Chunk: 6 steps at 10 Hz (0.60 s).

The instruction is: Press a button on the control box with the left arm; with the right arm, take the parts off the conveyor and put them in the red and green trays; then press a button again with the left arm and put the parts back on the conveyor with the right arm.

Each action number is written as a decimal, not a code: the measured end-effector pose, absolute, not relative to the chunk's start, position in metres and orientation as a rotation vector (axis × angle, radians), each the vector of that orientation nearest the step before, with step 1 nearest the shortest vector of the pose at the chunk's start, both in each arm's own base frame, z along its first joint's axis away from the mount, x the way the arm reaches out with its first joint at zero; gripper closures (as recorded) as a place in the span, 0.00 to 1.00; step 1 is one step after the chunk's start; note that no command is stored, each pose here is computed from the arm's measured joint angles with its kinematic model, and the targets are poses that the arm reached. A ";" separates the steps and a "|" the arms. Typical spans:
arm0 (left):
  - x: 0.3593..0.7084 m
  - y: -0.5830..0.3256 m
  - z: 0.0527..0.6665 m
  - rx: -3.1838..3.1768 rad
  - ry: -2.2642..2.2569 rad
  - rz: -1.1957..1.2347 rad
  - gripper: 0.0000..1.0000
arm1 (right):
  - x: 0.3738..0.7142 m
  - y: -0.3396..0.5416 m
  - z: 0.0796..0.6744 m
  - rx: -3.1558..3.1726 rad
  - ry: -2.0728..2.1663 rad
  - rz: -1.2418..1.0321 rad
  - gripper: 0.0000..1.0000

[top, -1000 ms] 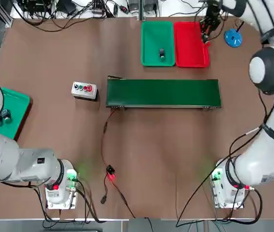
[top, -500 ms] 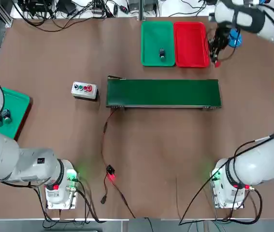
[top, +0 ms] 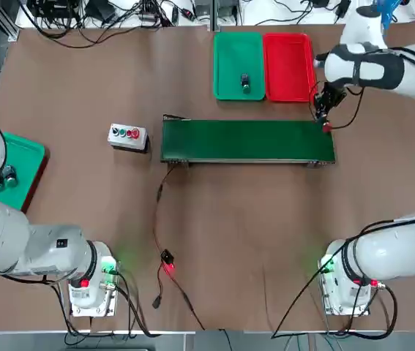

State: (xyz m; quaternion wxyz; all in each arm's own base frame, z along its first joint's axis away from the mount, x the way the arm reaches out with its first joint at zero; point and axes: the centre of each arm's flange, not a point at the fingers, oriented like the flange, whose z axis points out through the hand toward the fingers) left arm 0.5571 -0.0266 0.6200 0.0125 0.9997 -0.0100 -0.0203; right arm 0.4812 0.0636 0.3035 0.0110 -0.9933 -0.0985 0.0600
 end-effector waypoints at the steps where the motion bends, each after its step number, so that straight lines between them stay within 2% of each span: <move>1: 0.556 -0.027 0.622 3.116 -0.031 -0.057 0.00 | 0.478 0.066 0.297 -3.101 -0.314 0.143 0.67; 6: 0.548 -0.021 0.639 3.118 -0.012 -0.007 0.00 | 0.475 0.077 0.274 -3.105 -0.347 0.090 0.67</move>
